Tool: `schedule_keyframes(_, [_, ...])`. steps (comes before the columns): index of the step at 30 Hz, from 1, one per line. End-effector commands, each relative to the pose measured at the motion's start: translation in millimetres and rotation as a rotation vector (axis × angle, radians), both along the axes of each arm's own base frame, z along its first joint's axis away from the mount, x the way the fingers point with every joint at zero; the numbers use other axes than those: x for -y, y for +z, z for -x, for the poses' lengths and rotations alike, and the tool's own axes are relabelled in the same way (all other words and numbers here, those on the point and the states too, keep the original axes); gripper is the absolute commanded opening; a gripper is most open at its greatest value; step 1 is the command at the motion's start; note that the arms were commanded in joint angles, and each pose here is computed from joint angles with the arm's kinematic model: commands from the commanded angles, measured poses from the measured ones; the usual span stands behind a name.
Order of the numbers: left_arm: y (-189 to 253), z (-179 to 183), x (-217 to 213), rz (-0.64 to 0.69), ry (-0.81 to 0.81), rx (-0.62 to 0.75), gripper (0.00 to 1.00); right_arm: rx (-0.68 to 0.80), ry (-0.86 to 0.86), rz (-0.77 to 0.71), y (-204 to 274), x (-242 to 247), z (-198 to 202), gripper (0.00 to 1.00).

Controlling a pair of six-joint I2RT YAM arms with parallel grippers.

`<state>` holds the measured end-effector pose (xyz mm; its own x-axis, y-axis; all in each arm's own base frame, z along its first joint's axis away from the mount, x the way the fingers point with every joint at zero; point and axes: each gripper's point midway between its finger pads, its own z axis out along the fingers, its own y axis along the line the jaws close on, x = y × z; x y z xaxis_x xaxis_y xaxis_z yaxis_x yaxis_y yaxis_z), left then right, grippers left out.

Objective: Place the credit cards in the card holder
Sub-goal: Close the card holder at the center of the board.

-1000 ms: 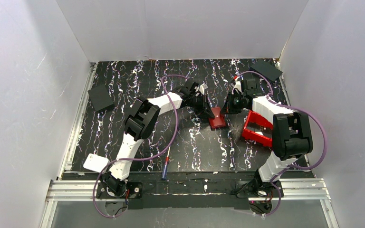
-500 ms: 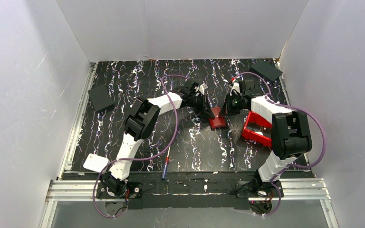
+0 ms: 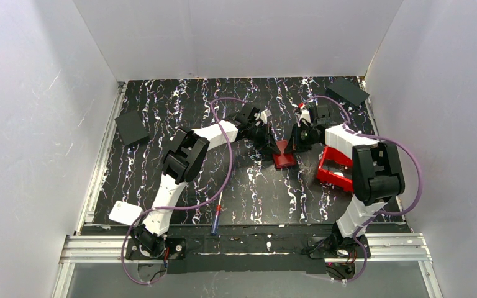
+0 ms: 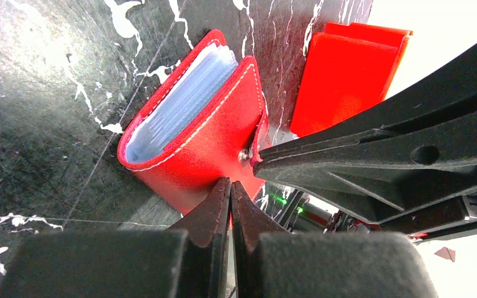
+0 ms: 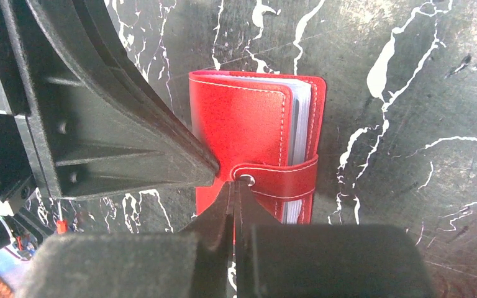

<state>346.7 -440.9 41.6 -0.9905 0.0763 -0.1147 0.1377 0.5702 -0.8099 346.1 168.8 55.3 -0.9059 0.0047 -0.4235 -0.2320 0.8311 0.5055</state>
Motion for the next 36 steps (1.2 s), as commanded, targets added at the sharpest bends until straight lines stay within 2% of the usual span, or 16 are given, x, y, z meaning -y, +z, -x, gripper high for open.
schedule_keyframes(1, [-27, 7, -4, -0.074, -0.004, -0.016, 0.0, -0.002, 0.053, -0.048, 2, -17, -3, 0.01])
schedule_keyframes(11, [-31, 9, -4, -0.08, -0.007, -0.024, 0.0, -0.045, 0.069, -0.053, -12, -20, -1, 0.01])
schedule_keyframes(14, [-30, 9, -4, -0.077, -0.008, -0.023, 0.0, -0.1, 0.046, 0.002, -23, -13, 4, 0.01])
schedule_keyframes(18, [-30, 12, -6, -0.08, -0.016, -0.022, 0.0, -0.232, -0.065, 0.032, -55, 4, 7, 0.01])
schedule_keyframes(21, [-33, 14, -6, -0.075, -0.031, -0.026, 0.0, -0.435, -0.147, 0.092, -96, 33, 18, 0.01])
schedule_keyframes(22, [-34, 14, -7, -0.082, -0.033, -0.025, 0.0, -0.462, -0.151, 0.11, -104, 35, 21, 0.01])
schedule_keyframes(27, [-29, 15, -7, -0.081, -0.051, -0.014, 0.0, -0.508, -0.177, 0.174, -127, 49, 28, 0.01])
schedule_keyframes(30, [-28, 15, -8, -0.088, -0.064, -0.002, 0.0, -0.506, -0.221, 0.163, -128, 58, 28, 0.01])
schedule_keyframes(36, [-23, 15, -7, -0.082, -0.084, 0.007, 0.0, -0.499, -0.286, 0.259, -128, 80, 30, 0.01])
